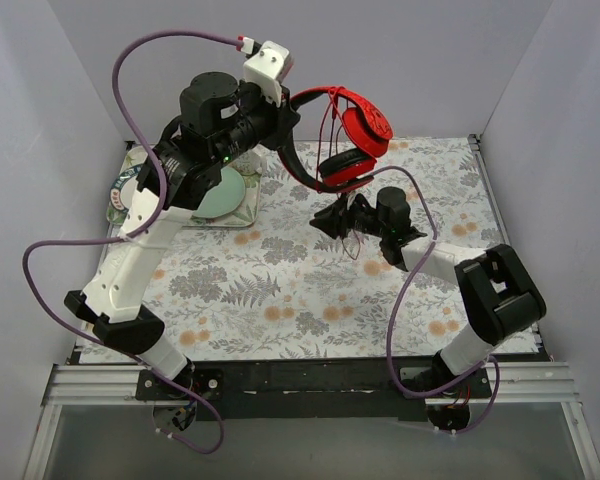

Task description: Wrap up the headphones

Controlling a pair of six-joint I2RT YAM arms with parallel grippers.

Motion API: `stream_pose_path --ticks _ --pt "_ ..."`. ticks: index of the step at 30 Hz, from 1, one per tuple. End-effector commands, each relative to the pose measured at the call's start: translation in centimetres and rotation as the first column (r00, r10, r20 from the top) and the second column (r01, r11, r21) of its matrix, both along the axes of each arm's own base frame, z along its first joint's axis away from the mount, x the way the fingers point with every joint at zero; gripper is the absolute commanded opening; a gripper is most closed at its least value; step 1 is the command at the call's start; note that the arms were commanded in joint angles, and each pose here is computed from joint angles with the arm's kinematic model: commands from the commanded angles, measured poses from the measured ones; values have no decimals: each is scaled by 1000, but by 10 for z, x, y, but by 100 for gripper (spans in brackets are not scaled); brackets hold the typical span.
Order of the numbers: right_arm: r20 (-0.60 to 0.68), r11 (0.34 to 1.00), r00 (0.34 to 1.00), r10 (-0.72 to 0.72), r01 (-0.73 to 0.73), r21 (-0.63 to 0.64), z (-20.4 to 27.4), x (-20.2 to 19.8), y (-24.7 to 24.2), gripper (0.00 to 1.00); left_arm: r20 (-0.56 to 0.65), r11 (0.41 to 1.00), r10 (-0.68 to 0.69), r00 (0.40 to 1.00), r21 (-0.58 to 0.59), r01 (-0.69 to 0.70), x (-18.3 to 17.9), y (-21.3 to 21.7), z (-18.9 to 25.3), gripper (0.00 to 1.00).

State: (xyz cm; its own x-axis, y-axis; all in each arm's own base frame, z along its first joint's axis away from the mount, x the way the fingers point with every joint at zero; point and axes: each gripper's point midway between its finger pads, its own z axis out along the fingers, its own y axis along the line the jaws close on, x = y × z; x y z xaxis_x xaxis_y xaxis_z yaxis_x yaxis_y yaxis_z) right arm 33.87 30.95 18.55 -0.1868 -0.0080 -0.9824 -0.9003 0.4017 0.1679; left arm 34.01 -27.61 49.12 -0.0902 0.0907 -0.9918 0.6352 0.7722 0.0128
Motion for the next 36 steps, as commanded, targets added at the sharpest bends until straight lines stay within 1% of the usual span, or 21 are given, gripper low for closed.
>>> stream_pose_path --ticks 1,3,4,6,8,9,11,12,15,18,21,22,24,25,27,28,29,31,32,33,36 --pt "-39 999 999 -36 36 -5 -27 3 -3 34 125 980 114 986 -177 -91 -7 26 68 0" --pt "-76 999 996 -50 48 -24 -43 3 -5 24 129 975 144 981 -190 -118 -3 30 70 0" --pt "-94 998 994 -56 53 -31 -50 2 -6 11 125 972 160 979 -192 -134 2 32 68 0" --pt "-129 997 990 -62 57 -42 -59 -1 -5 2 123 963 207 971 -201 -180 15 40 66 0" --pt "-167 993 983 -78 62 -100 -69 -4 -3 1 105 959 222 969 -205 -197 36 43 57 0" --pt "-171 989 982 -85 62 -134 -73 -8 3 1 57 938 269 961 -244 -248 57 65 52 0" --pt "-167 981 983 -73 41 -191 -73 -10 12 1 15 925 282 959 -270 -268 77 79 47 0" --pt "-178 962 982 -69 18 -272 -88 -22 15 1 -13 917 317 948 -252 -310 99 88 32 0" --pt "-147 928 987 -57 -2 -372 -92 -40 21 1 19 877 449 893 -198 -437 140 117 11 0" --pt "-134 908 991 -10 -47 -417 -83 -61 35 1 38 830 540 841 -191 -524 169 149 7 0" --pt "-128 860 991 43 -101 -499 -82 -87 45 1 26 805 583 812 -148 -574 199 164 -19 0" --pt "-134 841 989 58 -120 -528 -78 -93 46 1 35 783 621 783 -82 -617 210 173 -40 0" --pt "-107 824 991 81 -127 -551 -63 -106 50 1 75 761 648 758 -48 -647 219 180 -52 0" --pt "-80 831 993 85 -114 -545 -45 -105 55 1 75 735 675 734 20 -677 224 187 -80 0" --pt "-58 818 994 90 -107 -565 -22 -115 48 1 166 714 681 713 64 -697 224 197 -82 0" --pt "-40 824 996 84 -92 -559 -8 -114 46 1 164 702 680 715 135 -699 224 200 -115 0" --pt "-8 832 997 83 -73 -550 19 -115 41 1 248 681 681 689 132 -720 219 206 -100 0" --pt "55 834 998 36 0 -553 48 -107 31 1 295 673 661 690 173 -719 213 204 -109 0" --pt "110 858 994 18 41 -512 82 -103 30 1 320 671 645 694 200 -714 211 202 -124 0" --pt "148 843 989 -14 91 -529 92 -97 20 1 363 671 610 704 235 -703 201 195 -121 0" --pt "249 858 966 -69 185 -480 148 -88 8 1 448 668 506 737 338 -663 180 171 -141 0"
